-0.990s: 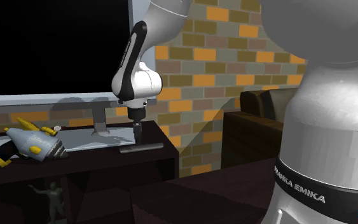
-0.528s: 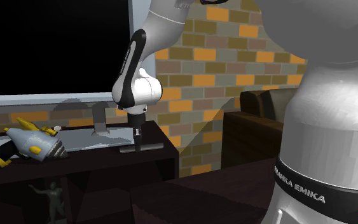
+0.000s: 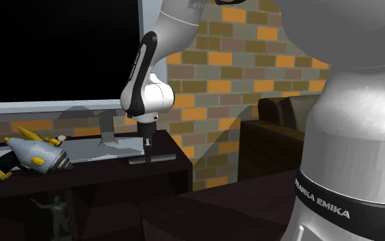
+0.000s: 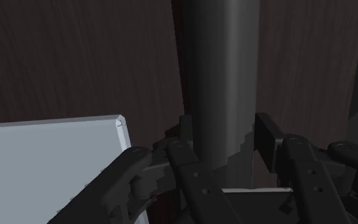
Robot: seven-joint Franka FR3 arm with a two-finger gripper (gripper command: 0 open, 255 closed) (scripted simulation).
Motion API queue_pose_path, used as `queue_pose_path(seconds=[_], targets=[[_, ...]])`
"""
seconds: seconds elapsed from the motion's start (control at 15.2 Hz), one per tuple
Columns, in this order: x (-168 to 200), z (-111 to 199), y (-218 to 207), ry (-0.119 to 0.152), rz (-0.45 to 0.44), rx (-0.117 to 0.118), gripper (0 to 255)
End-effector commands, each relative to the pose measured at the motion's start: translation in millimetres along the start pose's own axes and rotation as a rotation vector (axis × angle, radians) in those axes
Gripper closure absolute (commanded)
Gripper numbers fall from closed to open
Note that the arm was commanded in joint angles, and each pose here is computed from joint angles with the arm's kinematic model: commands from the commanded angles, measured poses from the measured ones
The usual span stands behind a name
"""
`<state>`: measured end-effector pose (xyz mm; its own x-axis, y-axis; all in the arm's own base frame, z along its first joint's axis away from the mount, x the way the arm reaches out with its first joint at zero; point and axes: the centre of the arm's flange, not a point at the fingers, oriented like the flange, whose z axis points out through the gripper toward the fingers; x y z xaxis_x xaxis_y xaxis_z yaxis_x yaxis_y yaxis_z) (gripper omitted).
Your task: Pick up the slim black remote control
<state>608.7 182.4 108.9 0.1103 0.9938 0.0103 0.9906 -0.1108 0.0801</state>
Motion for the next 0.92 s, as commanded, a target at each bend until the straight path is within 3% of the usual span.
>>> queue_pose_path(seconds=[0.0, 0.86], targets=[[-0.2, -3.6, 0.4, 0.0, 0.001, -0.001, 255], [0.5, -72.0, 5.9, 0.0, 0.001, -0.001, 255]])
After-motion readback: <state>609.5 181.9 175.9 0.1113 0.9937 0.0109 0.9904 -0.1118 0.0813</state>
